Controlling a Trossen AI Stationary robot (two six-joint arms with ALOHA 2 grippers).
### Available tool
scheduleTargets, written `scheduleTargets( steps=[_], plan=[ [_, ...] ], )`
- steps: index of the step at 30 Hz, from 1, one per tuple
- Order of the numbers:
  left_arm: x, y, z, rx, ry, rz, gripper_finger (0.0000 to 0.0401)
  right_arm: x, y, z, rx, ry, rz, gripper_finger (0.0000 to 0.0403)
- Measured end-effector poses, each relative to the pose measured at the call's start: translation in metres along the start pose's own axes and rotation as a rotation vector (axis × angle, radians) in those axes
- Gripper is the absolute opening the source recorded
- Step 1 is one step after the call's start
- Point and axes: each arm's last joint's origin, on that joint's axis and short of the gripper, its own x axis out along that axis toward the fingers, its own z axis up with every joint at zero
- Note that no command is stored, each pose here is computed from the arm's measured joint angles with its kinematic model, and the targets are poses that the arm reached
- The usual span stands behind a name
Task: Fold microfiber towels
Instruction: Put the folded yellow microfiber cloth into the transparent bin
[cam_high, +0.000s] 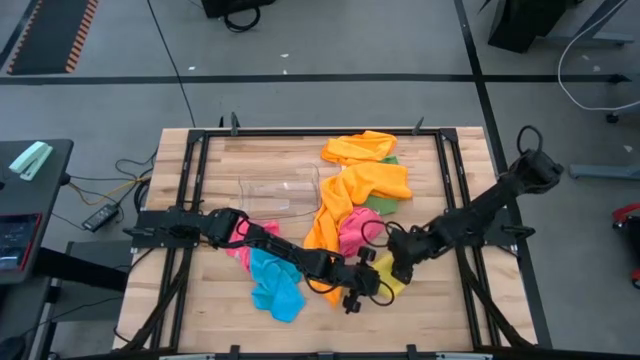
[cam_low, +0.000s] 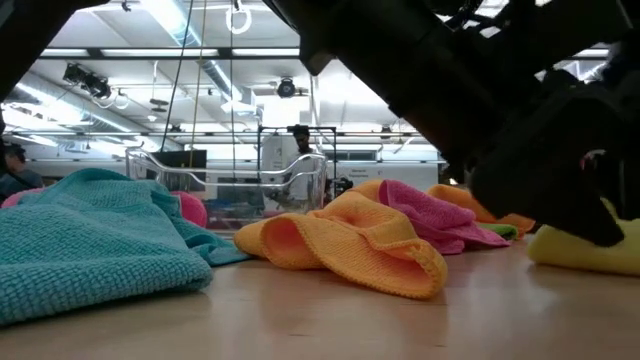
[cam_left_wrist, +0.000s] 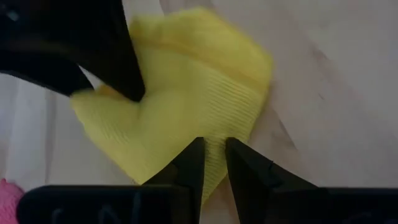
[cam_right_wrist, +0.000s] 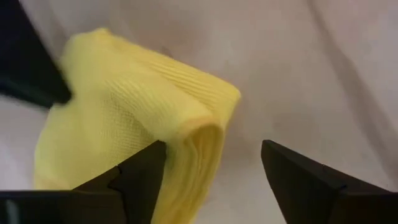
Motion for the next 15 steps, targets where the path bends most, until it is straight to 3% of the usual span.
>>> scheduleTargets(
  steps=[6,15],
  plan=[
    [-0.002,-0.010,-0.003,0.025,0.048,-0.023,0.0076,-0.011,0.012,0.020,0.052,0.023,0.097,0.0312],
    [-0.017,-0.014,0.003,0.039,0.089,-0.044,0.0068,0.011,0.009,0.010,0.180,0.168,0.043,0.0316]
  ],
)
